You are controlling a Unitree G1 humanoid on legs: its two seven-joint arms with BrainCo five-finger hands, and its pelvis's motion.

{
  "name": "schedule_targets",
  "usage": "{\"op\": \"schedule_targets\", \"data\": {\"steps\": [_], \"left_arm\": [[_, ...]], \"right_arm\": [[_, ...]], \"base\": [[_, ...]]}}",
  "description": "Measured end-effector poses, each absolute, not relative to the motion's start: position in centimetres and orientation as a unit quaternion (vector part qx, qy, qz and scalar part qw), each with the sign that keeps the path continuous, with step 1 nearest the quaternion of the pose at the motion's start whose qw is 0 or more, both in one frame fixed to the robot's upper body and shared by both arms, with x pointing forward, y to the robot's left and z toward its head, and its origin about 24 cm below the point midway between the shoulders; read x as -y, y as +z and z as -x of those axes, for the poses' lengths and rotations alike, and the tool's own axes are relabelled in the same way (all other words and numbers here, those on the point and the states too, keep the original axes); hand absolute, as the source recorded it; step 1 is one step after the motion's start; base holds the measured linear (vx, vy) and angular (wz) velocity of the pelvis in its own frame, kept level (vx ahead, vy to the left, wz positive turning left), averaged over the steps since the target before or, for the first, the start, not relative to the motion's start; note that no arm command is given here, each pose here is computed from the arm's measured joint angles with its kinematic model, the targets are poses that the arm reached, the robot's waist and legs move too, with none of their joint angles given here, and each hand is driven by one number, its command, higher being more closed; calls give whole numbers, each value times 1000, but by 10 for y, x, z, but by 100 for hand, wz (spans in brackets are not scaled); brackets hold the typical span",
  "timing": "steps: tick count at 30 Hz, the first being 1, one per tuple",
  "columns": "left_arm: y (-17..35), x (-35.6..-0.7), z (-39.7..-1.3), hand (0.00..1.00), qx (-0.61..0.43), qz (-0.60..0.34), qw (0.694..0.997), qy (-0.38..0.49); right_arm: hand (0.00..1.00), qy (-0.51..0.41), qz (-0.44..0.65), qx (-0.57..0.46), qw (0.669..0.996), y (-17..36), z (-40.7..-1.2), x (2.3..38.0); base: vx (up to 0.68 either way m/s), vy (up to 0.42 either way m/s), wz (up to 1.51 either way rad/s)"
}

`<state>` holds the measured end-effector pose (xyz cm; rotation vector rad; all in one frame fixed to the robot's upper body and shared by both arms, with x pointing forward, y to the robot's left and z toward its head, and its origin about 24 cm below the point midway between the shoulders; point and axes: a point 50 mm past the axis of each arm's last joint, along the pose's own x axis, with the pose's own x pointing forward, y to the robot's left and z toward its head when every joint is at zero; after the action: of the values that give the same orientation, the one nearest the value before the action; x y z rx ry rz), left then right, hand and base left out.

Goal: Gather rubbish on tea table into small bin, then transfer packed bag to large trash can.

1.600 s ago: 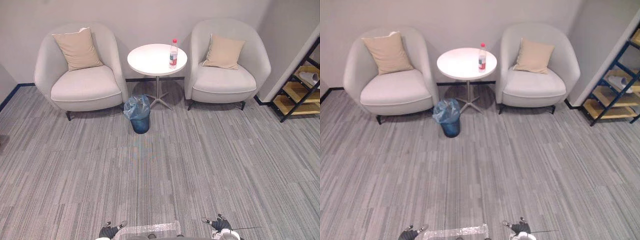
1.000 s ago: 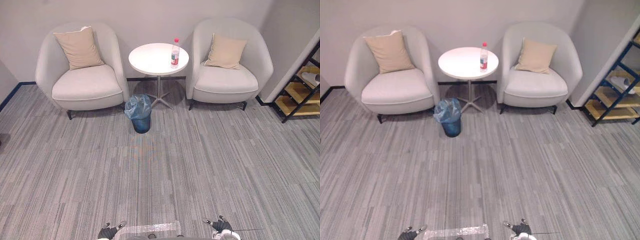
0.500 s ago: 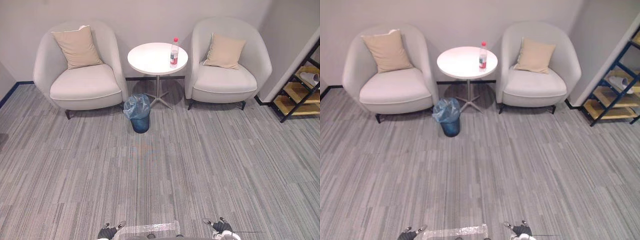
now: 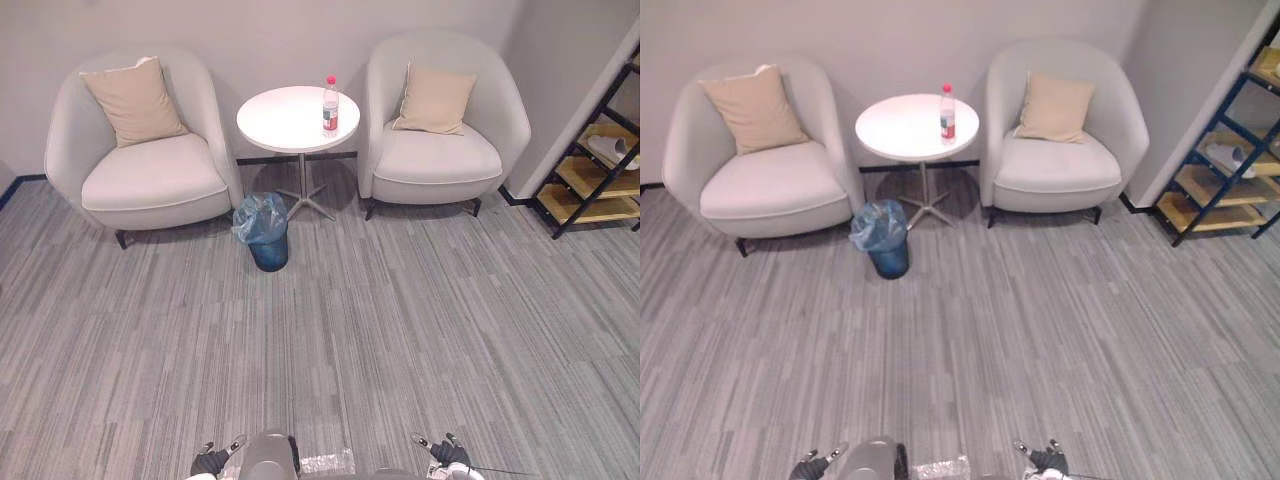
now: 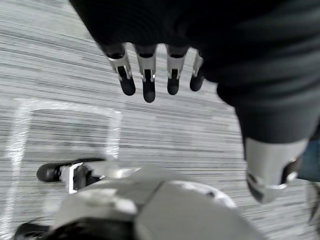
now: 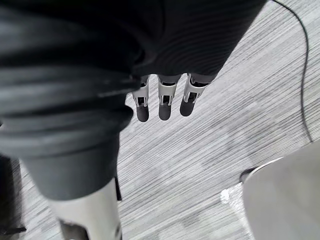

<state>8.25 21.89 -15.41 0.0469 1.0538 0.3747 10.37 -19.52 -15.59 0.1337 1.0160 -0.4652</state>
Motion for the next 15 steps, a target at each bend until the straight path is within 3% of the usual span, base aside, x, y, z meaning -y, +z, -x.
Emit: {"op": "schedule_targets", "data": {"steps": [4,8,15], "left_arm": [[-157,-213,-78,0,-507,-13,844,177],[-154,-223,-88,0,-498,-26,849,177],[-153,-220,-95,0,-493,-29,854,164]], "right_arm": [[0,-225,-54,-484,844,-155,-103,203],[0,-213,-66,-484,846,-156,-107,190],[0,-195,-63,-455,866,-149,-124,190]], "base": [[426,245,-55],[539,285,-35],[392,93,-27]]}}
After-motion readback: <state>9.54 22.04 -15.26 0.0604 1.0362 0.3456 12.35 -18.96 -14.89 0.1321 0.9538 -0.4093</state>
